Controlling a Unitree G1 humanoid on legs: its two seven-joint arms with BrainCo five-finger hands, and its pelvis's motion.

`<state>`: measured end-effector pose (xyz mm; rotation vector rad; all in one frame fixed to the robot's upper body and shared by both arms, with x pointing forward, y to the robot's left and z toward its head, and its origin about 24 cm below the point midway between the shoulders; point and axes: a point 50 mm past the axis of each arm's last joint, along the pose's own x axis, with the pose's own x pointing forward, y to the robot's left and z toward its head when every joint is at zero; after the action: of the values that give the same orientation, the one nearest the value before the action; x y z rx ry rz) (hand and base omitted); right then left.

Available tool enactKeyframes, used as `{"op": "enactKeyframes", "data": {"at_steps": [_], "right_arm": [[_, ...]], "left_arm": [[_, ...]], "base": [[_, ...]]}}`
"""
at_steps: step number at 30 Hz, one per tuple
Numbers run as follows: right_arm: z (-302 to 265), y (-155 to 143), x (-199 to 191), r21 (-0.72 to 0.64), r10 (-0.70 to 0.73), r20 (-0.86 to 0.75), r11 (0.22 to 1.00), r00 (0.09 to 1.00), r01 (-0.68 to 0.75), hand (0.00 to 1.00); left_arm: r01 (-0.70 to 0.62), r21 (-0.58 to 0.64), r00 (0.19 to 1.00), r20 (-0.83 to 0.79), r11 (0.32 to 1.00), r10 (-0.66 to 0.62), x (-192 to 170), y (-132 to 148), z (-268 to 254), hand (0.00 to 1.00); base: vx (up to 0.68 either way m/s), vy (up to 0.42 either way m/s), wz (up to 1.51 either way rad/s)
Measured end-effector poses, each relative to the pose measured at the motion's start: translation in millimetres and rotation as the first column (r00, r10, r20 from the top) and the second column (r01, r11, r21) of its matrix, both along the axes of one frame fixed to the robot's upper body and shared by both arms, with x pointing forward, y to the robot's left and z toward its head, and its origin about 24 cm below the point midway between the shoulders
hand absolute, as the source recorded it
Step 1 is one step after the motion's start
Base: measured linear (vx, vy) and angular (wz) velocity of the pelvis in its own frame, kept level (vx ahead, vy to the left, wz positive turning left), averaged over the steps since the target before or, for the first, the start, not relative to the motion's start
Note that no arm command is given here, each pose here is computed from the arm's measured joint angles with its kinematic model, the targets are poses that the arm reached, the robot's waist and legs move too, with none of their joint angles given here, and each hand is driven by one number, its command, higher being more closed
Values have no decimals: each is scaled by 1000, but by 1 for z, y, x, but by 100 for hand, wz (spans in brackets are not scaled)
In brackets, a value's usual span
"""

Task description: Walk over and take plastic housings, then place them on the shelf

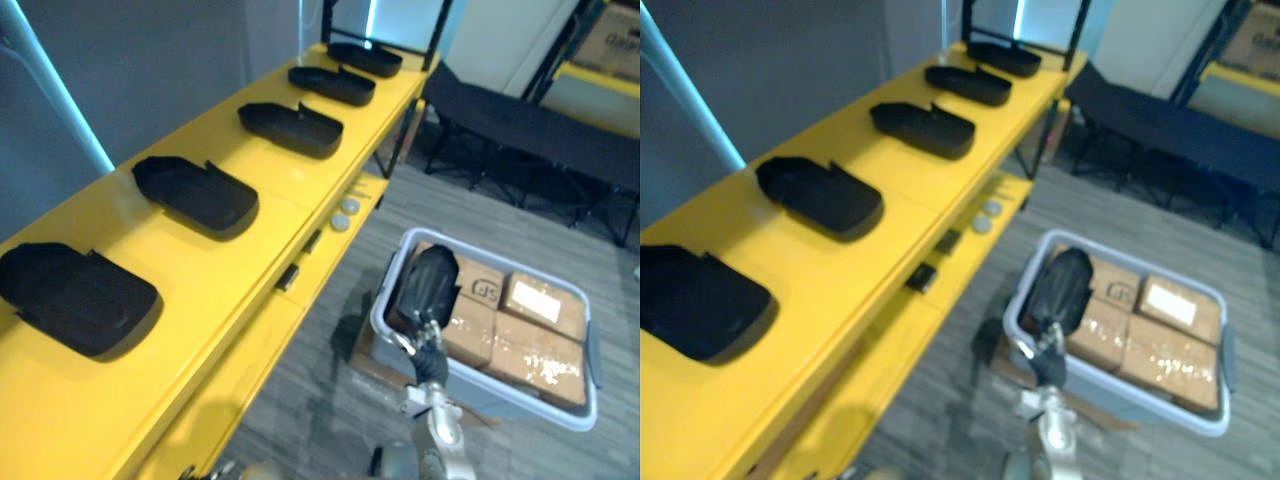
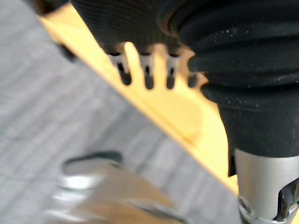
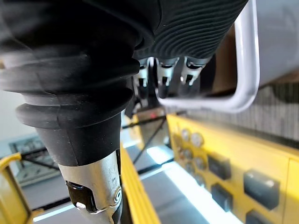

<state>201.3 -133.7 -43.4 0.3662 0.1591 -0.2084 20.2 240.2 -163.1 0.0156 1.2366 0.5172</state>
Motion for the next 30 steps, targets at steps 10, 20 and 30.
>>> {"op": "enactKeyframes", "data": {"at_steps": [10, 20, 30], "right_arm": [[-16, -71, -23, -186, -17, -170, 982, 985, -15, 0], [-15, -55, -21, -154, -54, -132, 987, 990, 33, 0], [46, -105, 55, -199, -359, 93, 907, 929, 370, 0]], "left_arm": [[-116, -113, 985, 113, 987, 128, 3, -42, -5, 0], [-2, -39, 973, 232, 999, 11, 34, -22, 6, 0], [49, -69, 952, 305, 996, -25, 58, -34, 12, 0]], "base": [[-76, -272, -83], [-103, 42, -3], [-17, 36, 63]]}}
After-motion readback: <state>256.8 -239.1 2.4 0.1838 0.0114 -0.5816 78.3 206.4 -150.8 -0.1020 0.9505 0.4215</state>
